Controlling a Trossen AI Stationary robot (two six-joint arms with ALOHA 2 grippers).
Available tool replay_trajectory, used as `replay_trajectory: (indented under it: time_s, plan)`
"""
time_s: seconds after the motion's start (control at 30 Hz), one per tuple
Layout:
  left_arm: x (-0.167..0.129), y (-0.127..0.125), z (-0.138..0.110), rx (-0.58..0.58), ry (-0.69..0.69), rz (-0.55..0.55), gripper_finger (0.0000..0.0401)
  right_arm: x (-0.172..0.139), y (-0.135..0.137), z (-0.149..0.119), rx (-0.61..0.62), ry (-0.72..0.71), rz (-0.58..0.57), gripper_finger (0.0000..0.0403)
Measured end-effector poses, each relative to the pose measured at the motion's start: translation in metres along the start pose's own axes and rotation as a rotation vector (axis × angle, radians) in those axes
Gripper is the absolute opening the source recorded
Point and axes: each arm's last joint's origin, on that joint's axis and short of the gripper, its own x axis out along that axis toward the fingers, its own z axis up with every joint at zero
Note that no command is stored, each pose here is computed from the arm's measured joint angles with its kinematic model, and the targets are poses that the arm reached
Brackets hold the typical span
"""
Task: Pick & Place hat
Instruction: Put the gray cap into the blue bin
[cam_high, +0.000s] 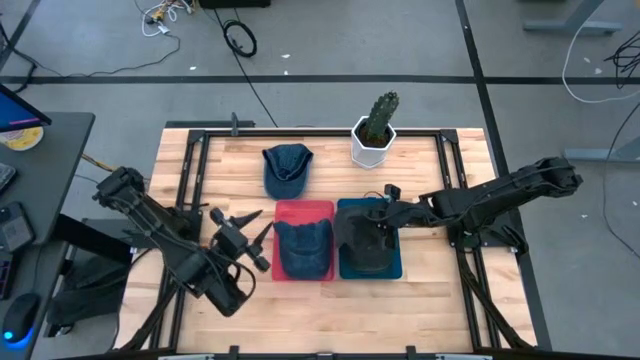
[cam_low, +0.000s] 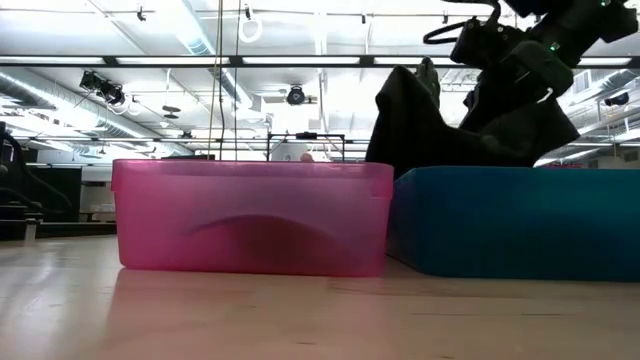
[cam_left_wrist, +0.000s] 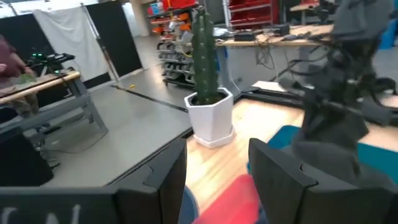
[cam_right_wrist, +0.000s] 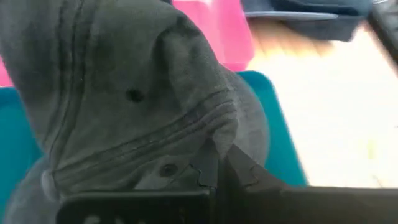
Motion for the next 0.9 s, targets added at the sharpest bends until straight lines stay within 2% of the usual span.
replay_trajectory:
  time_s: [0.1, 0.2, 0.33, 0.53, 0.9]
  plan:
    - [0.0, 0.003, -0.008, 0.008, 0.0, -0.001, 0.0177, -0.006, -0.003, 0.007, 0.006, -0.047, -0.075, 0.0]
    - [-0.002, 0.008, -0.009, 0.005, -0.003, -0.008, 0.0177, -0.015, -0.002, 0.018, 0.001, -0.103, -0.077, 0.0]
    - [-0.001, 0.009, -0.009, 0.008, -0.01, 0.001, 0.0177, -0.023, 0.002, 0.018, -0.009, -0.102, -0.06, 0.0]
    - [0.001, 0.009, -0.009, 0.038, -0.009, 0.008, 0.0177, -0.028, 0.001, 0.01, 0.037, -0.05, -0.15, 0.0]
    - [0.003, 0.015, -0.004, 0.02, -0.016, 0.019, 0.0177, -0.001, 0.009, 0.001, 0.108, 0.106, -0.017, 0.0]
